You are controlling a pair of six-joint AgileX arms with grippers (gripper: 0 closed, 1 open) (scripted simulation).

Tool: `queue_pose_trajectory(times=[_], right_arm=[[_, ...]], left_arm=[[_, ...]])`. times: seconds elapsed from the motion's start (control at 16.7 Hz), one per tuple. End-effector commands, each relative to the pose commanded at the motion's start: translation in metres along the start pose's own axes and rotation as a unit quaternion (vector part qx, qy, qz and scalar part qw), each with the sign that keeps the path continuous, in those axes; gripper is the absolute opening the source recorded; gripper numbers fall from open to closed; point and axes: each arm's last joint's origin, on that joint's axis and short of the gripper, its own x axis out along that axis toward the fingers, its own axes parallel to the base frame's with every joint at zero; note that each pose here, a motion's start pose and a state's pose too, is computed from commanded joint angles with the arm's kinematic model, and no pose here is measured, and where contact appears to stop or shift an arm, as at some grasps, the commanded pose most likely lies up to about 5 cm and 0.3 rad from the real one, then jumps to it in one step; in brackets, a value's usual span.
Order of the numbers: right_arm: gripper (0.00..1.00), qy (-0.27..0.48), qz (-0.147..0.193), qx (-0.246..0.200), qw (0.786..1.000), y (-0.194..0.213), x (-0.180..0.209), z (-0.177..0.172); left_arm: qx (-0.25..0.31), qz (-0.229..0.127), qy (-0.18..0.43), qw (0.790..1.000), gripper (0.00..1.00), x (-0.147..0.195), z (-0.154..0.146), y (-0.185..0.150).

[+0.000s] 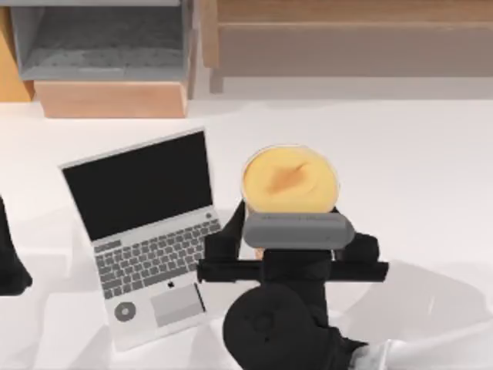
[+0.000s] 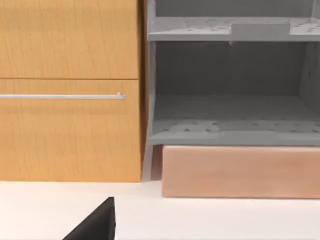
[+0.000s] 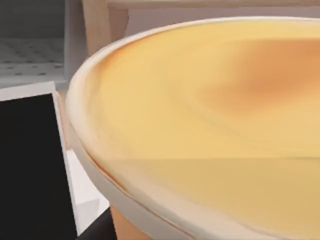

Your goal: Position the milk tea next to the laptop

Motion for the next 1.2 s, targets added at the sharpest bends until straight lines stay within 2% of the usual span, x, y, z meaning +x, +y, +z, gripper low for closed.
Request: queue_pose_trajectory(times=[0.3,0.48,1.2], right_arm=[[0.0,-0.015,-0.003,0.041,0.999,0.001,0.001,0.01],[0.0,-0.018,-0.007,0.049,0.999,0.001,0.004,0.008],[0.0,-0.006,-0.001,0.014,1.0,0.004,0.004,-0.022]], left_arm=[[0.0,0.0,0.0,1.0,1.0,0.0,0.0,0.0],[0.0,0.0,0.0,1.0,1.0,0.0,0.0,0.0],[0.0,0.0,0.0,1.0,1.0,0.0,0.0,0.0]])
